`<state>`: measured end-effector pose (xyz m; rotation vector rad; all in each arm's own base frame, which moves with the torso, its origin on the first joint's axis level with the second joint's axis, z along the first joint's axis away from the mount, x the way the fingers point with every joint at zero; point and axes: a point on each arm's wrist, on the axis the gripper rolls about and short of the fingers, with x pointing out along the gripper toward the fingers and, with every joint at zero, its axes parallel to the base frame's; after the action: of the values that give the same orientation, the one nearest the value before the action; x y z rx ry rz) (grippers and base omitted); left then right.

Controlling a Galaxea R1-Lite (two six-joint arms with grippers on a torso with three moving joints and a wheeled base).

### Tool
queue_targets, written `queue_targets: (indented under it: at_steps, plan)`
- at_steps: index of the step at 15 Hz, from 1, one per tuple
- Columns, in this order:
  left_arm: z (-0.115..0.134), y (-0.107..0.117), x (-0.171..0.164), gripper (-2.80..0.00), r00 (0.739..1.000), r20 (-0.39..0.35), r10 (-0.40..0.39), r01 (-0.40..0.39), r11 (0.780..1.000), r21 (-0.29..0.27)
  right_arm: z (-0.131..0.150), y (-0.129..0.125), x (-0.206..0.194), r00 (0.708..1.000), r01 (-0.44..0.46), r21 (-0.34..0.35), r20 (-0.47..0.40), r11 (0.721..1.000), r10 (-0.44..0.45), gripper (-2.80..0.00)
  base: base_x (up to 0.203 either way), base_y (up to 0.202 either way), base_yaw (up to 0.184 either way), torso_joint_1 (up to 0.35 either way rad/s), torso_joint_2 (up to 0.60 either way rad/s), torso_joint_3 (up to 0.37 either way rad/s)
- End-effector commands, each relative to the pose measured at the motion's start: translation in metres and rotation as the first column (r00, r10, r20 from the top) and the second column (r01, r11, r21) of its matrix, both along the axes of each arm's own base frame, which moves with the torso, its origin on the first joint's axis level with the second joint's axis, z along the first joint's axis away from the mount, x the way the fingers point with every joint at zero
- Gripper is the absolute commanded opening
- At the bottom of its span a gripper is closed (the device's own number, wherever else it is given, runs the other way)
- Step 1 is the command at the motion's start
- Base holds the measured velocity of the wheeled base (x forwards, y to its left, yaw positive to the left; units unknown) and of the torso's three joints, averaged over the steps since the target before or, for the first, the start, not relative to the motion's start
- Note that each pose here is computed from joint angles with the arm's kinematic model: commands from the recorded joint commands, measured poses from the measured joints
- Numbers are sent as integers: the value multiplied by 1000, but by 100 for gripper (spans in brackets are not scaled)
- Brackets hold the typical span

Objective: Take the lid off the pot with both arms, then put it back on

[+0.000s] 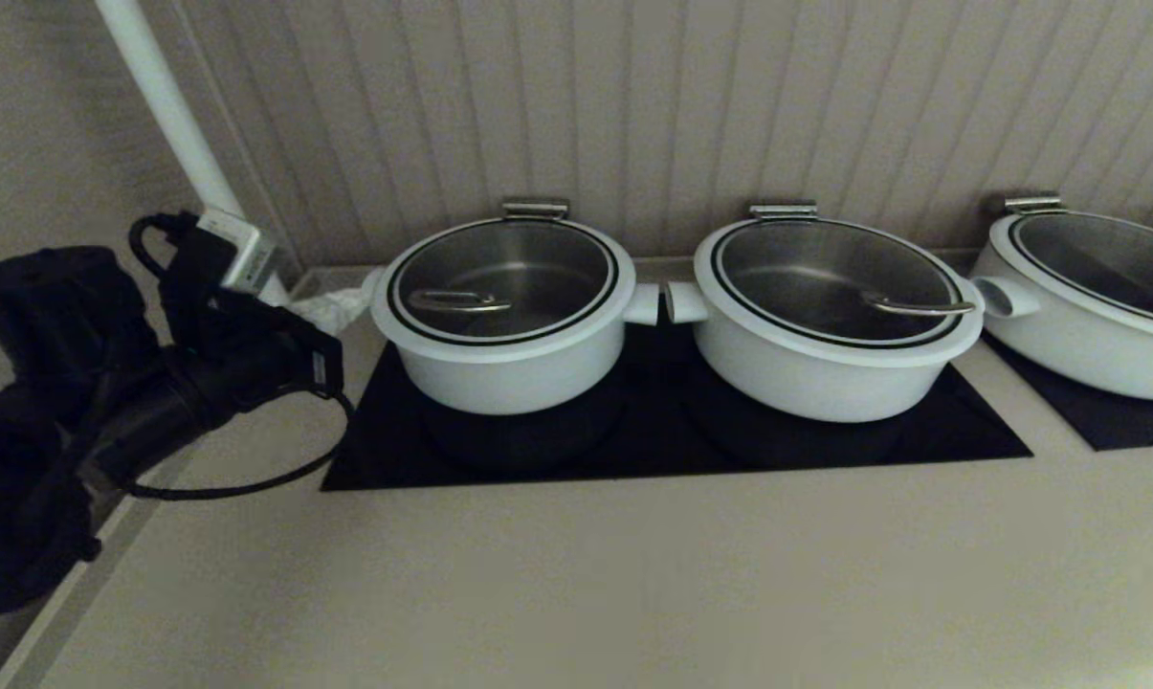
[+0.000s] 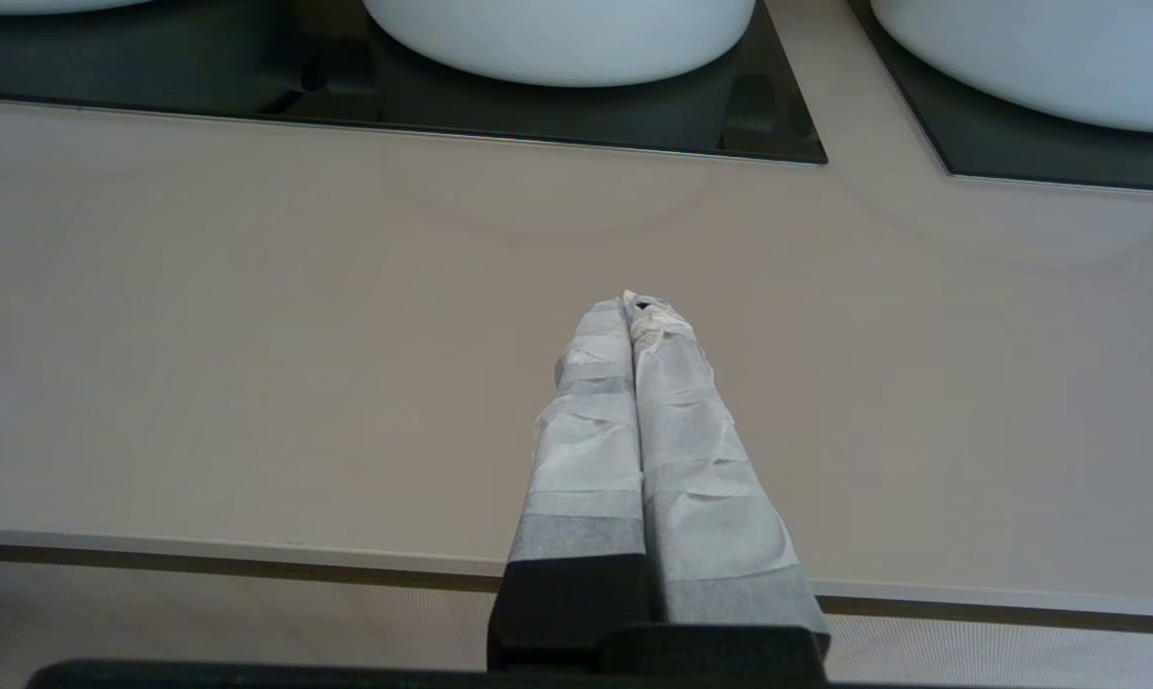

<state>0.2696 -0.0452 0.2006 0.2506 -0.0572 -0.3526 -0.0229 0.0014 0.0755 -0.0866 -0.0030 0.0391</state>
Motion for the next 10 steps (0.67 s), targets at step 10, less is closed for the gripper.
queue_targets:
  at_steps: [10]
  plan:
    - [41,19,-139,-280,963,271,-7,18,999,-38,0,0,0,1000,-1,-1,-1,1000,1,-280,0,0,0,0,0,0]
